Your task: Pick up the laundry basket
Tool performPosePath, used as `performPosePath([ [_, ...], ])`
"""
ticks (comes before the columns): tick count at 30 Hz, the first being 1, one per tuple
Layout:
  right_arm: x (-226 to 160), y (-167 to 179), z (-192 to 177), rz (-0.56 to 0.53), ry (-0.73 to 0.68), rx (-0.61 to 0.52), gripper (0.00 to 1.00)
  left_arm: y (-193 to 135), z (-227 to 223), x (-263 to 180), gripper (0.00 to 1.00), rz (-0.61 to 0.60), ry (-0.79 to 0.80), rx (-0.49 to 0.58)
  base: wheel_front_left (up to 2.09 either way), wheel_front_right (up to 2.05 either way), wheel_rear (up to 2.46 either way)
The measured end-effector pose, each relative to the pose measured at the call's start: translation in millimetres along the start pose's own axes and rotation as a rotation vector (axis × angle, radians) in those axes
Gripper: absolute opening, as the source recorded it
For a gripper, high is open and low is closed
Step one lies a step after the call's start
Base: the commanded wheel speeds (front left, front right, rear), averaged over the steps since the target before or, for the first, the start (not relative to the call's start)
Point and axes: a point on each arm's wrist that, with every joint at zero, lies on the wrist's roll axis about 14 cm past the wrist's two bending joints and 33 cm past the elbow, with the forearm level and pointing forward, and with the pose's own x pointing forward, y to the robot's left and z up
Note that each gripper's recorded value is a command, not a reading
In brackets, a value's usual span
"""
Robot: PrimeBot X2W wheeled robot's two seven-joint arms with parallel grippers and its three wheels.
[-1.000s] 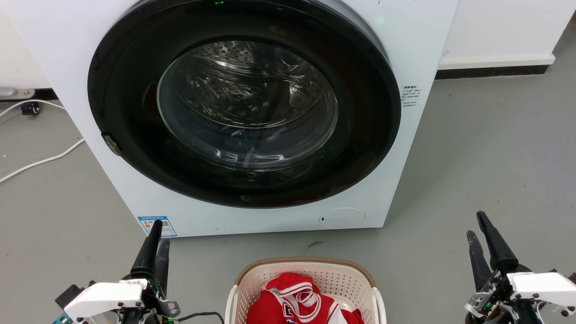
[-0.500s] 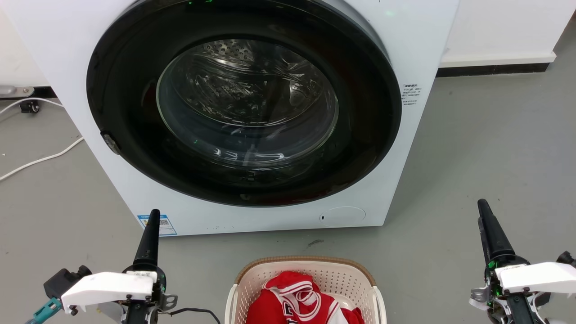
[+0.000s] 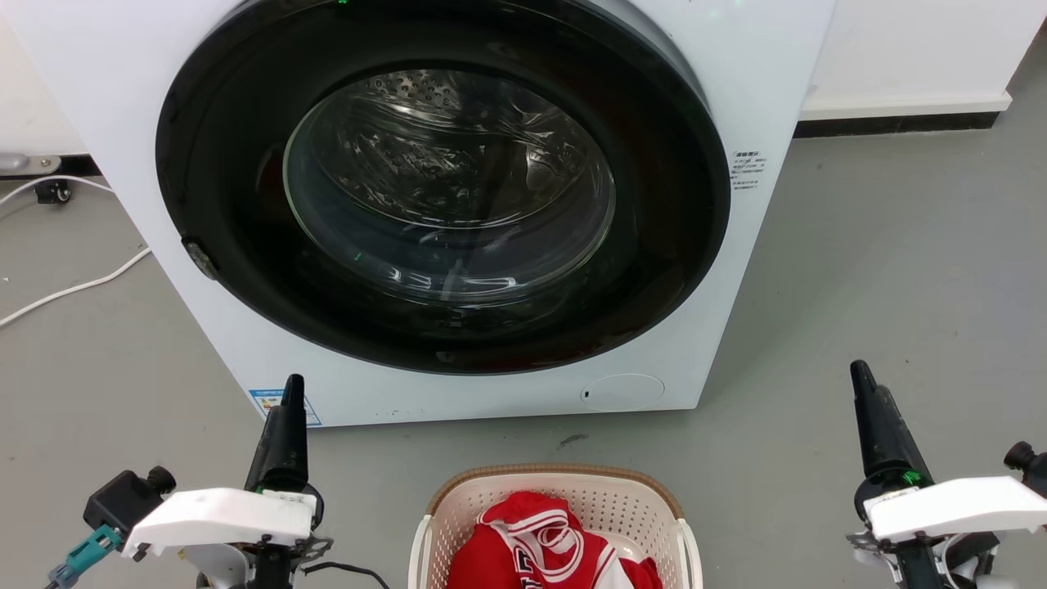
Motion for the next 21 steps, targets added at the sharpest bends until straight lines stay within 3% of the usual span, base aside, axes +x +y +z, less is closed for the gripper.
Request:
performPosePath([
  [21, -6, 15, -1, 0.058, -0.023, -0.324, 1.00, -9, -4, -5, 1.00, -0.030, -0.023, 0.334, 0.00, 0.00, 0.00],
])
